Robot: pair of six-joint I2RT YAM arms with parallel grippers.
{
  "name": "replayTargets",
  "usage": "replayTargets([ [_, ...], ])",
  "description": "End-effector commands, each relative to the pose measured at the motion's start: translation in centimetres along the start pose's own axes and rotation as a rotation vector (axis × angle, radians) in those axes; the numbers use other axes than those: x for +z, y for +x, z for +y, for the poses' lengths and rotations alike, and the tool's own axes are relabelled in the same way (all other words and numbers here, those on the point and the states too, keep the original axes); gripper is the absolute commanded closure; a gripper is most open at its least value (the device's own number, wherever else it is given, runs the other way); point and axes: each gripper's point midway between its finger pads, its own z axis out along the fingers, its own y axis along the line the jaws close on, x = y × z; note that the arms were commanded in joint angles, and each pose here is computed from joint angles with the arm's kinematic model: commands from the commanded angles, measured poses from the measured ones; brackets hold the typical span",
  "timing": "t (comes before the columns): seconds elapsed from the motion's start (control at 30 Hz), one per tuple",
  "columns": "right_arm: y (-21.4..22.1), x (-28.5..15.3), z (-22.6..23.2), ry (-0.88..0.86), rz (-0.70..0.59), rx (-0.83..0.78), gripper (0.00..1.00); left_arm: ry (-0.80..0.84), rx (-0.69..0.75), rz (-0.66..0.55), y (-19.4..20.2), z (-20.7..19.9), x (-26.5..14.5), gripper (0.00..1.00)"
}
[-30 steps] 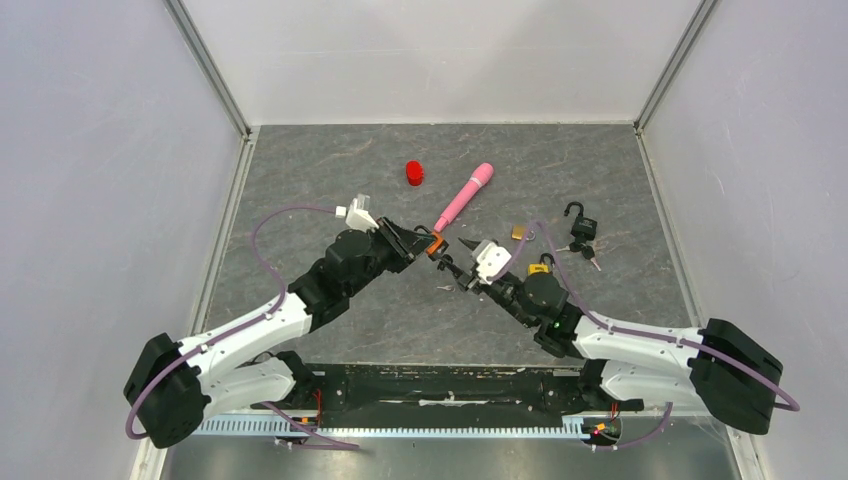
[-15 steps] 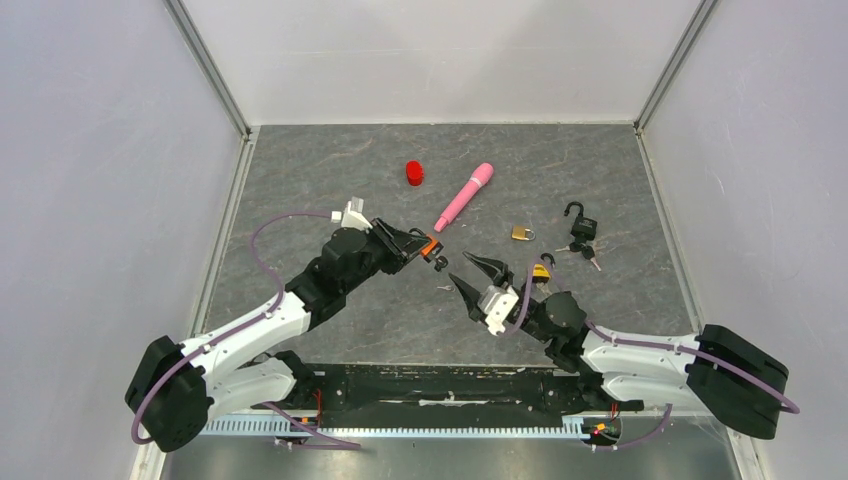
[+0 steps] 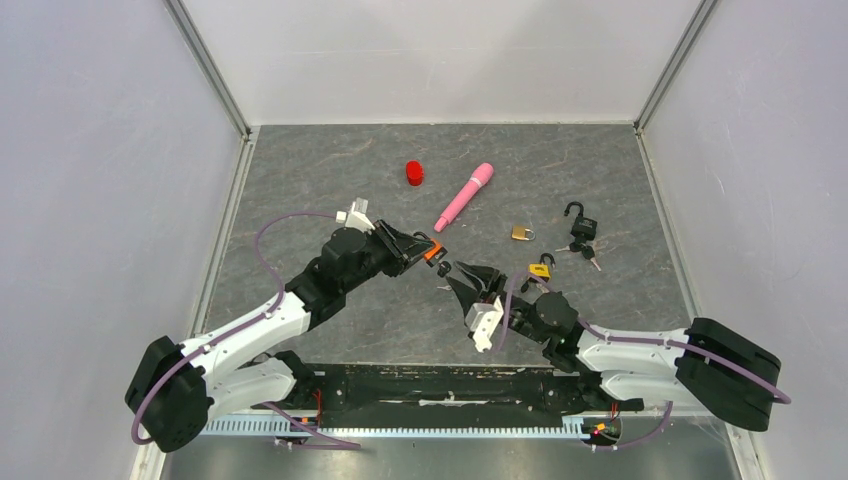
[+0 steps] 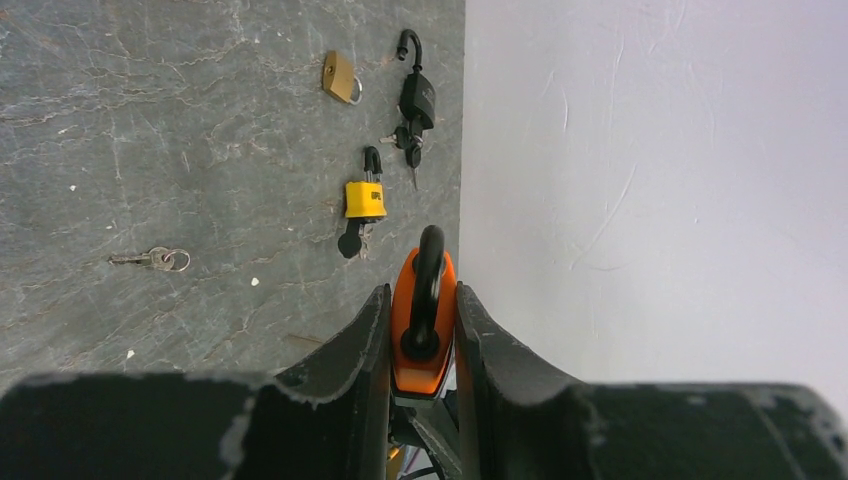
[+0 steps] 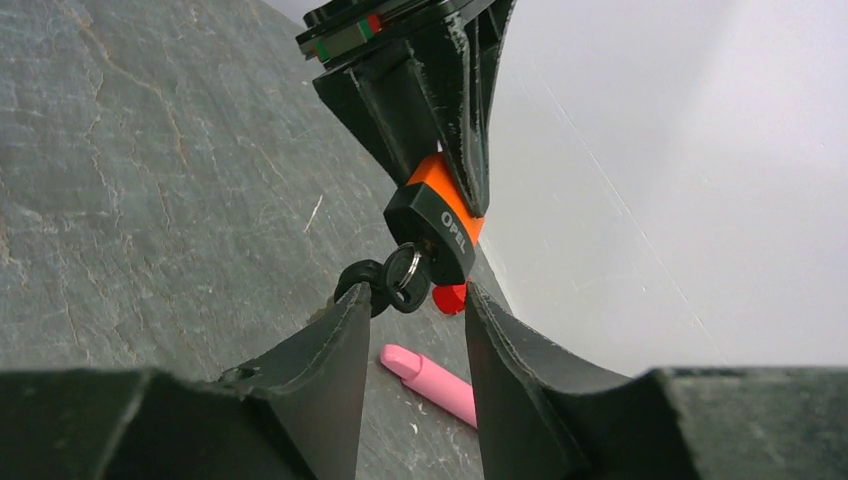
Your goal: Unlock with the key
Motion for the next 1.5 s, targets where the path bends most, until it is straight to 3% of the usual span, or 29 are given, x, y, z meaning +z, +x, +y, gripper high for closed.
replayTargets([
  [0.0, -0.9, 0.8, -0.8, 0.005, -0.017, -0.073, 0.59, 0.141, -0.027, -0.015, -1.0, -4.7, -0.8, 0.98],
  [0.13, -0.6, 1.3, -0.7, 0.000, 0.002, -0.107, 0.62, 0.154, -0.030, 0.001, -0.8, -5.1, -0.8, 0.98],
  [0.37, -0.5, 1.6, -1.3, 0.044, 0.014, -0.150, 0.80, 0.163, -0.032, 0.021, -0.5, -5.4, -1.0, 0.98],
  [0.73, -1.3, 2.0, -2.9, 0.141, 0.002, -0.171, 0.82, 0.194, -0.072, 0.055, 0.3, -5.6, -0.8, 0.98],
  [0.83, -1.6, 2.0, -3.6, 0.201, -0.018, -0.106, 0.84, 0.215, -0.087, 0.058, 0.5, -5.7, -0.9, 0.98],
  [1.03, -2.5, 1.3, -4.9, 0.323, -0.095, 0.164, 1.00, 0.314, -0.105, 0.039, 0.2, -6.7, -1.4, 0.98],
  [1.23, -4.1, 1.0, -5.1, 0.343, -0.207, 0.409, 1.00, 0.444, -0.089, 0.033, 0.2, -8.4, -2.4, 0.98],
  [1.3, -4.5, 0.7, -5.3, 0.355, -0.229, 0.459, 0.95, 0.461, -0.086, 0.022, 0.1, -8.4, -2.6, 0.98],
  [1.47, -4.1, 0.1, -4.6, 0.320, -0.193, 0.529, 0.57, 0.450, 0.000, -0.022, -0.4, -7.9, -2.8, 0.98],
])
